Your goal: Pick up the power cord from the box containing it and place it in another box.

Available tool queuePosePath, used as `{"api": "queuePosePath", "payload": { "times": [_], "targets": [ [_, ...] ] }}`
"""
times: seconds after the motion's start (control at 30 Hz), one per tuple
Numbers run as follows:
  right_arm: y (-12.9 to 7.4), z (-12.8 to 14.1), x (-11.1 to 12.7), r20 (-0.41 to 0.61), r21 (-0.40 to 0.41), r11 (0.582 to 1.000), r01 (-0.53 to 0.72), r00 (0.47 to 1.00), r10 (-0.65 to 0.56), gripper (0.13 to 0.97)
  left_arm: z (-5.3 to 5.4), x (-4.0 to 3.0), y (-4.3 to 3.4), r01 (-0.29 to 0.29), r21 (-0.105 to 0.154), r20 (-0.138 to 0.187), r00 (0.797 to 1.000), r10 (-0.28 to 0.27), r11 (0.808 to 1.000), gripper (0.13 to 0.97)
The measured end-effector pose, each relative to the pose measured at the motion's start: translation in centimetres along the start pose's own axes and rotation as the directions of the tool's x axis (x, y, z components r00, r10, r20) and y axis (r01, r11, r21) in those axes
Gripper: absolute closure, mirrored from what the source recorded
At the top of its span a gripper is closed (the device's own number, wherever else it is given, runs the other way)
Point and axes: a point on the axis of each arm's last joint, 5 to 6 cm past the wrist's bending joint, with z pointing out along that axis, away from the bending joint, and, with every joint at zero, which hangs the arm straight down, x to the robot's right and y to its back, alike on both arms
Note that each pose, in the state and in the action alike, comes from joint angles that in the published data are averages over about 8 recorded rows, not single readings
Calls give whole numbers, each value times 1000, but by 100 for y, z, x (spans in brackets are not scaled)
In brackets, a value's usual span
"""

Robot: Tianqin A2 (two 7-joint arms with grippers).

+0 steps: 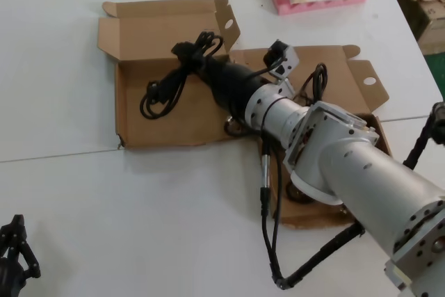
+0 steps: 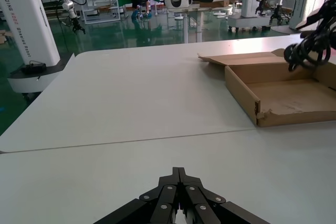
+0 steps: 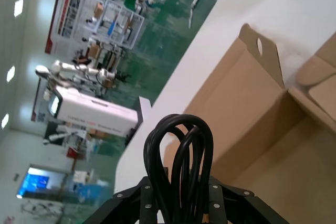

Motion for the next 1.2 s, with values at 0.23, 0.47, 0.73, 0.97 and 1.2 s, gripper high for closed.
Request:
{"api": "queuePosePath", "payload": {
  "times": [0.23,0.47,0.73,0.97,1.2],
  "targets": [
    [145,24,-8,-30,-45,997,65,997,-66,837,0,0,0,0,0,0,1000,0,1000,934],
    [229,31,7,-65,-64,992,105,992,-109,727,0,0,0,0,0,0,1000,0,1000,934],
    [198,23,37,-95,-41,995,91,991,-95,560,0,0,0,0,0,0,1000,0,1000,934],
    [170,35,9,-108,-20,996,83,991,-85,453,0,0,0,0,0,0,1000,0,1000,934],
    [153,36,-16,-105,3,997,72,992,-71,323,0,0,0,0,0,0,1000,0,1000,934]
  ]
}}
